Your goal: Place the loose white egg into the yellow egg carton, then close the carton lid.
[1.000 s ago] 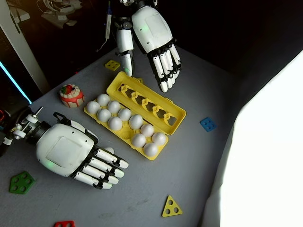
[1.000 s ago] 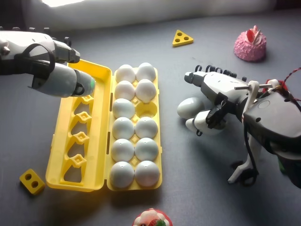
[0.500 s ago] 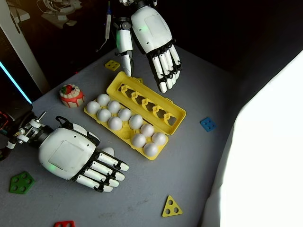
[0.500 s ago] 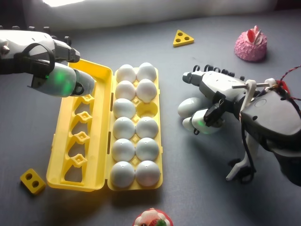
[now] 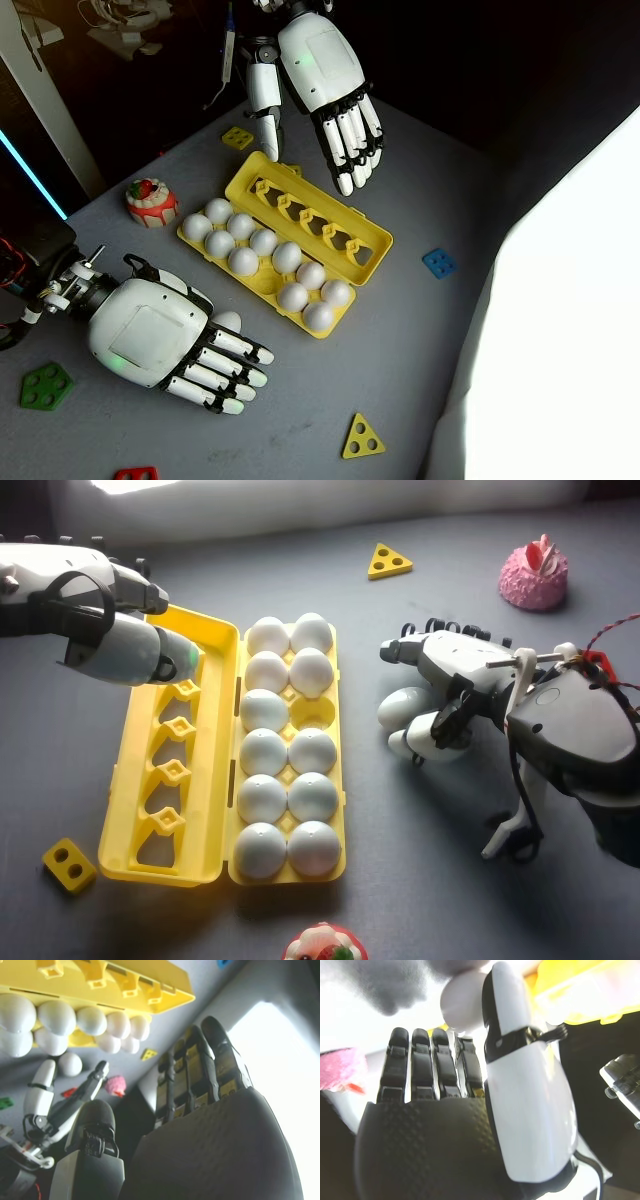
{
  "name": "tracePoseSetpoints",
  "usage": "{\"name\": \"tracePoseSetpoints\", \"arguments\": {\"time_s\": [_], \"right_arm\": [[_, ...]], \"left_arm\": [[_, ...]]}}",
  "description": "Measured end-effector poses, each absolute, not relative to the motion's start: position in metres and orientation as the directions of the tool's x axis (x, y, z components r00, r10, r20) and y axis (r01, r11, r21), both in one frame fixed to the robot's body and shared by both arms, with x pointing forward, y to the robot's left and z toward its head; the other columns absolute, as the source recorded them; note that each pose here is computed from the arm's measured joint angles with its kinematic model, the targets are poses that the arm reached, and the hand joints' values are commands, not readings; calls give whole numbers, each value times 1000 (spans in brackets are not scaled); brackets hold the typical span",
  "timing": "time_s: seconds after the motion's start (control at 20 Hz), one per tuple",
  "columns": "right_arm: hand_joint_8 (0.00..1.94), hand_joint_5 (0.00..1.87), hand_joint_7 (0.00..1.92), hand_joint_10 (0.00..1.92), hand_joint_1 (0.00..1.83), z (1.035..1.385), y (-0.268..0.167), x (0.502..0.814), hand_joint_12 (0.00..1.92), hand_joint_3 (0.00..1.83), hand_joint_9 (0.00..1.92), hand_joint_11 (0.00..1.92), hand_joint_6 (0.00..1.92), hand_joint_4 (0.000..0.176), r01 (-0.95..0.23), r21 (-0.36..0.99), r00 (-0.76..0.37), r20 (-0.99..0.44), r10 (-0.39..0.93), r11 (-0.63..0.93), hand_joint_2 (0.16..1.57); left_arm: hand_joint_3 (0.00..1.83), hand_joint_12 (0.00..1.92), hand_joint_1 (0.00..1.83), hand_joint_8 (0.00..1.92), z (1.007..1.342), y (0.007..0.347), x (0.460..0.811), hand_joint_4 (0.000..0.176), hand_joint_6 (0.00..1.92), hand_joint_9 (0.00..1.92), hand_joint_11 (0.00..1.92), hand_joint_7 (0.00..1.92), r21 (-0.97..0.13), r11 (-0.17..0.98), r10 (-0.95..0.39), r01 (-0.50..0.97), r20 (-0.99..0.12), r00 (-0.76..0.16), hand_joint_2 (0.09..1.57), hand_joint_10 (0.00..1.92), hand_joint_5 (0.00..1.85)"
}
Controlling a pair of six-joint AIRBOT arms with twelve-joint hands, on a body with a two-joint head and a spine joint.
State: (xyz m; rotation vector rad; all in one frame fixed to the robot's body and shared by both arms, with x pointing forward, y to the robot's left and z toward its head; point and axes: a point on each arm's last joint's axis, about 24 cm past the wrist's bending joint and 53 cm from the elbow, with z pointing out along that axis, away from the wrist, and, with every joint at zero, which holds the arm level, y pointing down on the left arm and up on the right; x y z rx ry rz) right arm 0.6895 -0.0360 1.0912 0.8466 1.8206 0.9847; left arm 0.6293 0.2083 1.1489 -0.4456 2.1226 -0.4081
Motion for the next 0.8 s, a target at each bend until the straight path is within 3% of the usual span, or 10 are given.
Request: {"name": "tracePoseSetpoints", "arguments": {"time_s": [0.05, 0.4, 0.65, 0.8], "right_arm": [[2, 327, 105, 4, 1271, 1092, -37, 690, 345, 1, 70, 0, 9, 0, 149, 877, -384, -374, 844, 457, 1050], [0, 321, 102, 1, 1267, 1084, -36, 687, 294, 2, 67, 0, 4, 0, 139, 860, -405, -404, 820, 492, 1053], [1, 361, 99, 0, 1251, 1083, -36, 686, 130, 3, 57, 0, 11, 0, 130, 856, -407, -413, 814, 500, 1056], [6, 537, 158, 9, 1281, 1084, -37, 688, 147, 0, 91, 0, 74, 0, 127, 855, -403, -418, 814, 502, 1044]], "left_arm": [[4, 681, 86, 3, 1150, 208, 630, 25, 0, 259, 0, 237, -448, 879, -461, -161, -714, -528, 1326, 3, 218], [4, 638, 72, 1, 1152, 208, 631, 22, 0, 246, 0, 227, -451, 878, -462, -158, -716, -524, 1333, 2, 212], [0, 684, 70, 0, 1152, 208, 631, 13, 6, 238, 0, 229, -451, 878, -462, -158, -716, -524, 1330, 0, 230], [0, 608, 102, 1, 1152, 208, 631, 15, 5, 230, 0, 239, -452, 878, -463, -158, -715, -524, 1325, 1, 223]]}}
